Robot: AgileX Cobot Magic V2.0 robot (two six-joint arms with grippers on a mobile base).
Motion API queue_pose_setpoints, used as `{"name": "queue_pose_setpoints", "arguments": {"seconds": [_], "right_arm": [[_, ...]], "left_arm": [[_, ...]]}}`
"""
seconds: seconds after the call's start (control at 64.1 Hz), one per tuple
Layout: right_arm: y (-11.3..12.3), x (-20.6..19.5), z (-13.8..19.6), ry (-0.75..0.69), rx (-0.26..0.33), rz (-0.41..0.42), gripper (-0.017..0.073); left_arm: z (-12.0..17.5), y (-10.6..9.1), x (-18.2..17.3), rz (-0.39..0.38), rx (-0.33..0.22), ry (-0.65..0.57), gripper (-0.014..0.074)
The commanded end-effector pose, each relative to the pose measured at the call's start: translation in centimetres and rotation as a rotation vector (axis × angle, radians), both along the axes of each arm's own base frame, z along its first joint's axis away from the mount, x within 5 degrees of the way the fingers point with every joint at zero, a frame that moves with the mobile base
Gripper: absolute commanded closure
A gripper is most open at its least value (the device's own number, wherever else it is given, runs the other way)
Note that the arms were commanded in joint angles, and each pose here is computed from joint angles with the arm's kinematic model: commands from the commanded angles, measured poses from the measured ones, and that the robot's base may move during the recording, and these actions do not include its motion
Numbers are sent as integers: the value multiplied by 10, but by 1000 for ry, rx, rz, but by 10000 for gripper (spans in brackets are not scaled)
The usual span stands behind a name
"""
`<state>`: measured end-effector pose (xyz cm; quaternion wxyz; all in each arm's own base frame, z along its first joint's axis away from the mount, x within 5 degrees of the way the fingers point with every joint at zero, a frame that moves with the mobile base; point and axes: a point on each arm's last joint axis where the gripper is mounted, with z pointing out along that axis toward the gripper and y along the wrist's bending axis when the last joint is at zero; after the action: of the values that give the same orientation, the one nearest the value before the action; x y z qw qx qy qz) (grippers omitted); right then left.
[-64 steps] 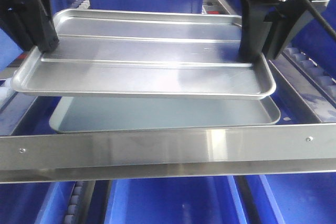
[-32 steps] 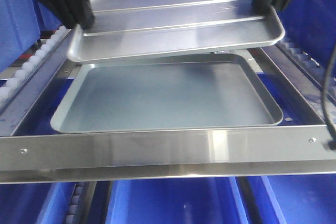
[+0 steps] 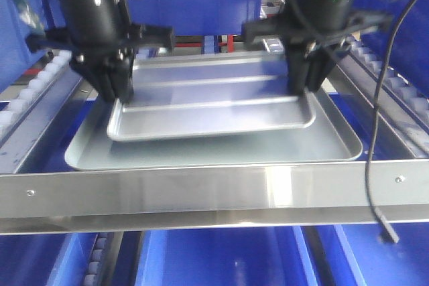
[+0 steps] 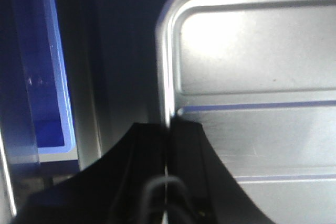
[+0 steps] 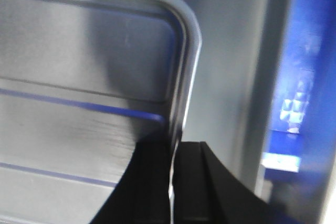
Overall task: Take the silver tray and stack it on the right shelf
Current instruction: 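Open both grippers and raise them away from the stacked trays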
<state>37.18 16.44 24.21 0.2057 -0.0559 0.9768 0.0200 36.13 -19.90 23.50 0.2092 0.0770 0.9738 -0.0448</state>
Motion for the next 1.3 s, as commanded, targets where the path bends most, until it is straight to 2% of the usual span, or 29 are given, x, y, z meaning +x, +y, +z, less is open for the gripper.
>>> {"name": "queue_pose_setpoints", "arguments": {"seconds": [0.0, 0.156, 0.234, 0.281, 0.484, 0.546, 0.609, 0.749, 0.827, 0.967, 1.077, 1.139, 1.186, 1.28], "right_arm": [[4, 9, 29, -161, 57, 37, 501], [5, 11, 23, -150, 53, 37, 493], [4, 11, 24, -154, 55, 37, 444], [4, 11, 25, -156, 55, 37, 373], [3, 9, 24, -136, 45, 34, 107], [3, 9, 24, -131, 43, 33, 46], [3, 8, 24, -128, 41, 32, 6], [1, 4, 34, -138, 45, 30, 14], [-2, -2, 49, -164, 56, 28, 50], [-11, -19, 85, -231, 86, 24, 223], [-18, -35, 109, -284, 97, 36, 378], [-24, -45, 119, -313, 92, 41, 445], [-31, -55, 123, -335, 80, 46, 502], [-40, -75, 121, -355, 73, 54, 510]], "left_arm": [[23, -1, 6, -41, -37, -104, 687], [19, 1, 10, -40, -33, -103, 686], [20, 0, 10, -71, -29, -114, 659], [21, 0, 10, -75, -31, -118, 604], [29, -2, 13, -73, -47, -137, 218], [32, -2, 14, -71, -47, -139, 155], [36, -2, 14, -69, -43, -136, 136], [53, 0, 13, -67, -36, -147, 153], [63, 2, 9, -64, -35, -149, 176], [92, 10, -8, -80, -42, -188, 267], [110, 16, -31, -145, -33, -250, 389], [115, 22, -45, -157, -42, -282, 469], [112, 32, -63, -166, -53, -309, 565], [108, 46, -90, -179, -87, -370, 703]]}}
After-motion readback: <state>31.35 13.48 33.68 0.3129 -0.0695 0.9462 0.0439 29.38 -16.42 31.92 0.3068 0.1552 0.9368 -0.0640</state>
